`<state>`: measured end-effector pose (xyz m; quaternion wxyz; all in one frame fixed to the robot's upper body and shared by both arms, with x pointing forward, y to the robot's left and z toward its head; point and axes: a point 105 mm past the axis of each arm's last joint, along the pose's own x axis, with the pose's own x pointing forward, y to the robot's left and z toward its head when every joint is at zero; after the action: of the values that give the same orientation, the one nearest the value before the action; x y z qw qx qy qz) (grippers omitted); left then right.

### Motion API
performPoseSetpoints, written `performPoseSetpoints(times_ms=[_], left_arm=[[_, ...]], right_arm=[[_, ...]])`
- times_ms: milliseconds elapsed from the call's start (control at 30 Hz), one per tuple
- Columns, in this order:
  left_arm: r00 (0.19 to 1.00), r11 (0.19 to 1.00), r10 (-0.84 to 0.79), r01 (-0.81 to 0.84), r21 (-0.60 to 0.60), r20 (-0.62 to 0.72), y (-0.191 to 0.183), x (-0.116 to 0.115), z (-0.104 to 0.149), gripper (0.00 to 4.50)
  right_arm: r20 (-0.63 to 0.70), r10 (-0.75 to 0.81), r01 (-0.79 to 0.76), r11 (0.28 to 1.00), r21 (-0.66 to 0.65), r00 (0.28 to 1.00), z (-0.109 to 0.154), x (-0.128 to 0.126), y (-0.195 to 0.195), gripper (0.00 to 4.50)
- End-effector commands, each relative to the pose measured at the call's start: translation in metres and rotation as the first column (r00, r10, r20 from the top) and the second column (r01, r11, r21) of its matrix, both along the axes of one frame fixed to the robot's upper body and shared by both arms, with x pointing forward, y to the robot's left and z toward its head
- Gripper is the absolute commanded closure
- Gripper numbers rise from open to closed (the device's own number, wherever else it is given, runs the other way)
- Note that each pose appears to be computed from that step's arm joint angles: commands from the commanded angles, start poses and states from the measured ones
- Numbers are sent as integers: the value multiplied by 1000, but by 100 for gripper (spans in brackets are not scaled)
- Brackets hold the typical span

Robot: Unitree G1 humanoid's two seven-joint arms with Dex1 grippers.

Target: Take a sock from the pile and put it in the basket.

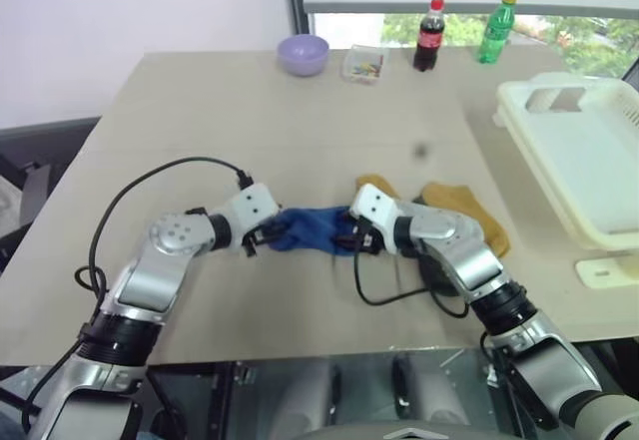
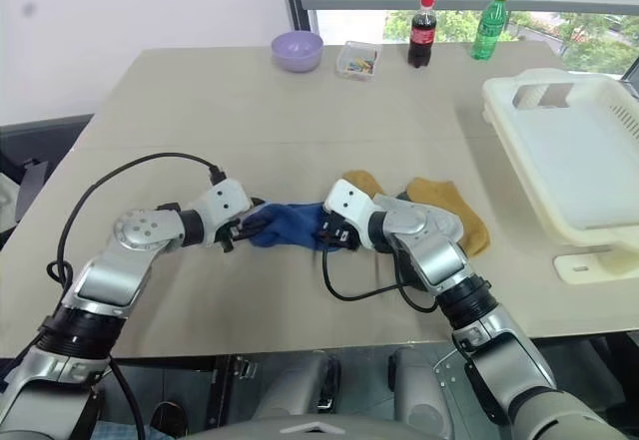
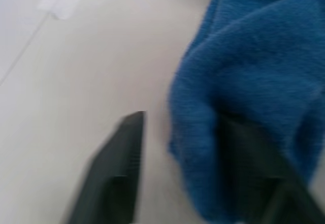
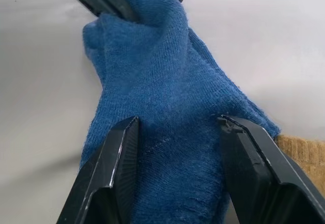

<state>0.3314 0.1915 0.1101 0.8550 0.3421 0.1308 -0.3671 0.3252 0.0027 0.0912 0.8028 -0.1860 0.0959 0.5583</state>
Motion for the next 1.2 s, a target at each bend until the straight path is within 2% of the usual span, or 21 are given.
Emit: performPoseSetpoints(times_ms=[33,167,300,400,467,700,967,1100,1200], left_arm=[[999,1000,-12,11,-22,-32,3,-4,-9,55],[997,997,-35,29,-75,-76,3,-8,-7,55],[983,990,-20,-7,-142,-183,17,-16,-9,55],[969,967,63,-118,-224,-238,38,-12,-8,55],[937,928,138,-236,-290,-320,54,-11,-9,55],[881,843,195,-376,-386,-432,65,-18,-11,55],[813,761,110,-439,-478,-572,46,-42,-20,55],[793,727,85,-464,-507,-603,39,-49,-21,55],[783,704,72,-479,-524,-618,34,-52,-22,55]], right_arm=[[2,26,-26,999,-21,1000,-4,-5,3,201],[0,21,-21,999,-25,1000,-5,-4,2,201],[1,14,-13,1000,-24,1000,-5,-3,2,201],[2,11,-11,1000,-25,1000,-6,-3,1,201],[4,10,-10,1000,-28,1000,-7,-3,1,201],[9,12,-12,999,-31,1000,-7,-2,1,201],[18,37,-36,999,-31,999,-7,-4,5,201],[36,62,-61,998,-15,997,-1,-6,10,201],[79,100,-102,994,26,992,13,-9,18,201]])
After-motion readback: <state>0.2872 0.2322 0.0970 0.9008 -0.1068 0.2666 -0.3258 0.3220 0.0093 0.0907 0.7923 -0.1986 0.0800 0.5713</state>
